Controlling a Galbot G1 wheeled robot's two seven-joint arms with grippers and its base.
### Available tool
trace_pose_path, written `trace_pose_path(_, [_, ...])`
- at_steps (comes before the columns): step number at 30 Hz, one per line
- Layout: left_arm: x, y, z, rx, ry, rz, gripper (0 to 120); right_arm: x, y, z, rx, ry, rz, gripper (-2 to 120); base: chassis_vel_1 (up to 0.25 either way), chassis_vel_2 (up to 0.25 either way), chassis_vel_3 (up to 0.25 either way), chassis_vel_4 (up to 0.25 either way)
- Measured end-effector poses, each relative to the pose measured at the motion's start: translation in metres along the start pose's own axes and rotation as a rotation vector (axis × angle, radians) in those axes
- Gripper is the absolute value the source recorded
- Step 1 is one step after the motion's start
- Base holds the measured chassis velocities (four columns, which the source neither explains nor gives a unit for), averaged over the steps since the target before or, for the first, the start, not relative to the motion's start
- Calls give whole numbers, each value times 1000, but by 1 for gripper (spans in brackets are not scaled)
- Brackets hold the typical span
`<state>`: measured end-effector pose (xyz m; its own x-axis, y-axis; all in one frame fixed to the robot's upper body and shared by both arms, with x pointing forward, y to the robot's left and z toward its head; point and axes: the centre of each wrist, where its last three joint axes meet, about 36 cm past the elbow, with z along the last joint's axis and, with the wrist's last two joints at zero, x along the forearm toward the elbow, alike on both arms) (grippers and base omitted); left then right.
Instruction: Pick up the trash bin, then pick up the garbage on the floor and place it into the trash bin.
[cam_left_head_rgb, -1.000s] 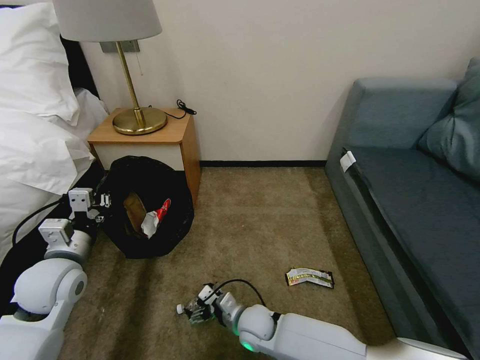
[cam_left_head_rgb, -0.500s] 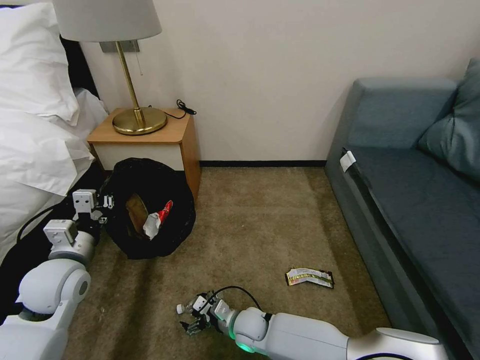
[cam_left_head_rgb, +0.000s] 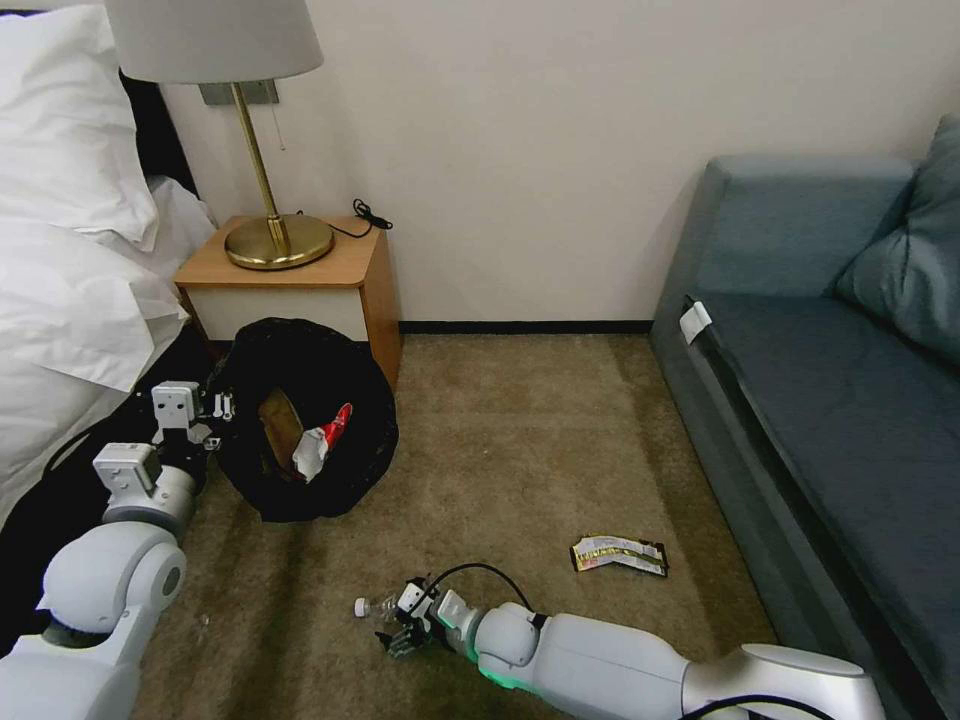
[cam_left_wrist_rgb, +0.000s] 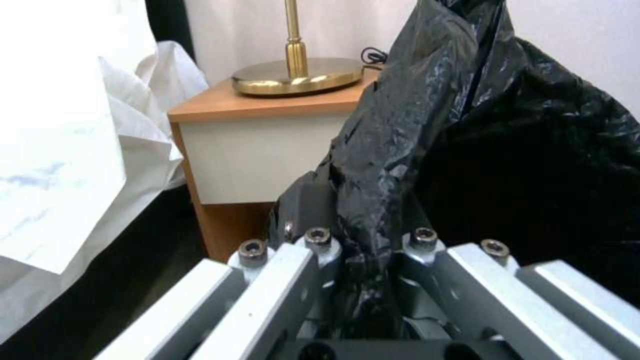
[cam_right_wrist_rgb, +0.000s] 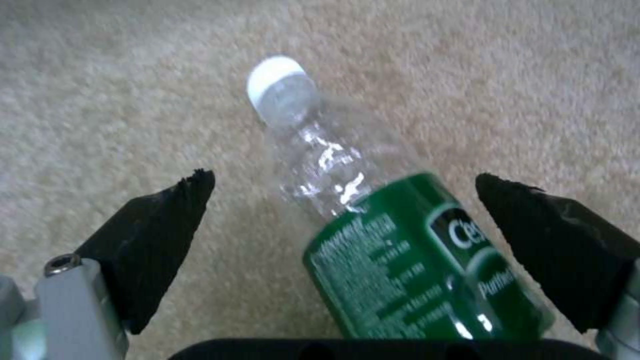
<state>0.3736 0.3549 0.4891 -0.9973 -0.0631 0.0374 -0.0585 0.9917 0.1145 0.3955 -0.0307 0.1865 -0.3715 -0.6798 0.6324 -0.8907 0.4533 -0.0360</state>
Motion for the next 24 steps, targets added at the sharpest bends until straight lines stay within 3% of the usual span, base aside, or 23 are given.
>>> trace_pose_path(14, [1,0,-2,1,-5,4,4,-4,-19,14,-18,21,-16,96,0,0,0,0])
trace_pose_path(24, [1,0,1,5,-2,1,4,-4,-26,26,-26,-2,-40,58,0,0,0,0])
